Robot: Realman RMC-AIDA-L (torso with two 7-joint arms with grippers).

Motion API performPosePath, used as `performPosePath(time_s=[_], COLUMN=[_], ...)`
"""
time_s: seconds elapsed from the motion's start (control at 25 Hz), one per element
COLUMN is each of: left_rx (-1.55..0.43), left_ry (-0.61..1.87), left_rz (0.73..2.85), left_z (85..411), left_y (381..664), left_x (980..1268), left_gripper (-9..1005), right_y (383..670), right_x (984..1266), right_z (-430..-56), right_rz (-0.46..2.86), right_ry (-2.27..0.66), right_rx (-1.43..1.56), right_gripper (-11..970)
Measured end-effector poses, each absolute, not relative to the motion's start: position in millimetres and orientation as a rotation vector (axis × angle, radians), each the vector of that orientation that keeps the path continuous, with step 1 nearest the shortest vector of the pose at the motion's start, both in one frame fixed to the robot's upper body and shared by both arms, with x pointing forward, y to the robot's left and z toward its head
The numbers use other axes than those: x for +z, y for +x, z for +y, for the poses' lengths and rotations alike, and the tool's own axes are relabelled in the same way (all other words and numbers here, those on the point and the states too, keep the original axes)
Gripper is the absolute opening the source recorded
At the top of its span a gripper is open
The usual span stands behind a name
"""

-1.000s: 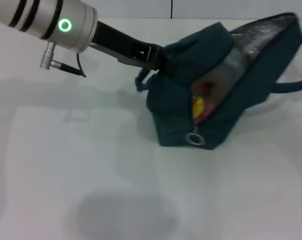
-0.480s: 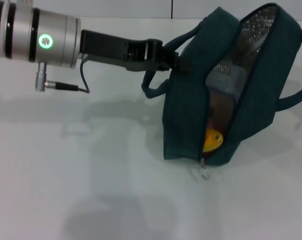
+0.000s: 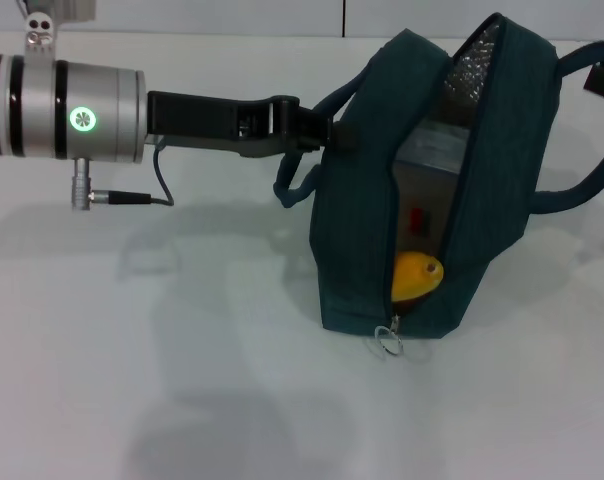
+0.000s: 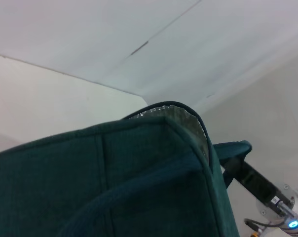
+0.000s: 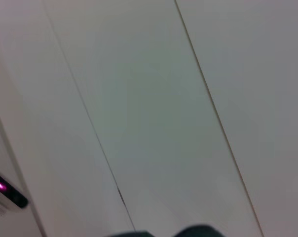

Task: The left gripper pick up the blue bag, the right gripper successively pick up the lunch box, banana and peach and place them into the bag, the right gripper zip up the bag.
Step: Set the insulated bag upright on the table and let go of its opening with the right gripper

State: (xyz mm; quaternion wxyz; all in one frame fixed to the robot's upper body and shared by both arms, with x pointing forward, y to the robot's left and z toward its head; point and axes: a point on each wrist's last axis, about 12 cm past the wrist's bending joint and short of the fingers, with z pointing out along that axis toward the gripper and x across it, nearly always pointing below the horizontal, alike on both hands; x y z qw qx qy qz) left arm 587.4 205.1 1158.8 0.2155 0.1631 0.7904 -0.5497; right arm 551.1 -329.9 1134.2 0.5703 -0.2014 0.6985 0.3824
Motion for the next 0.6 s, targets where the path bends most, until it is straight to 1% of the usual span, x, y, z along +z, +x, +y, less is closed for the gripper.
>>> performPosePath(time_s=[0.4, 0.6], left_rx=[-1.443, -1.401], left_ry=[0.450, 0.435], left_rz=[2.160, 2.157], left_z=[206.5, 211.5], left_y=[593.6, 595.5], left_x=[1155.4, 1149.7], left_gripper=[71, 76], right_y=[553.0, 557.8], right_x=[1133.0, 1138.3], right_z=[-334.0, -332.3], right_rz=[1.707, 1.689], right_ry=[-0.527, -0.531], right_rx=[0.882, 0.882], right_gripper=[187, 381])
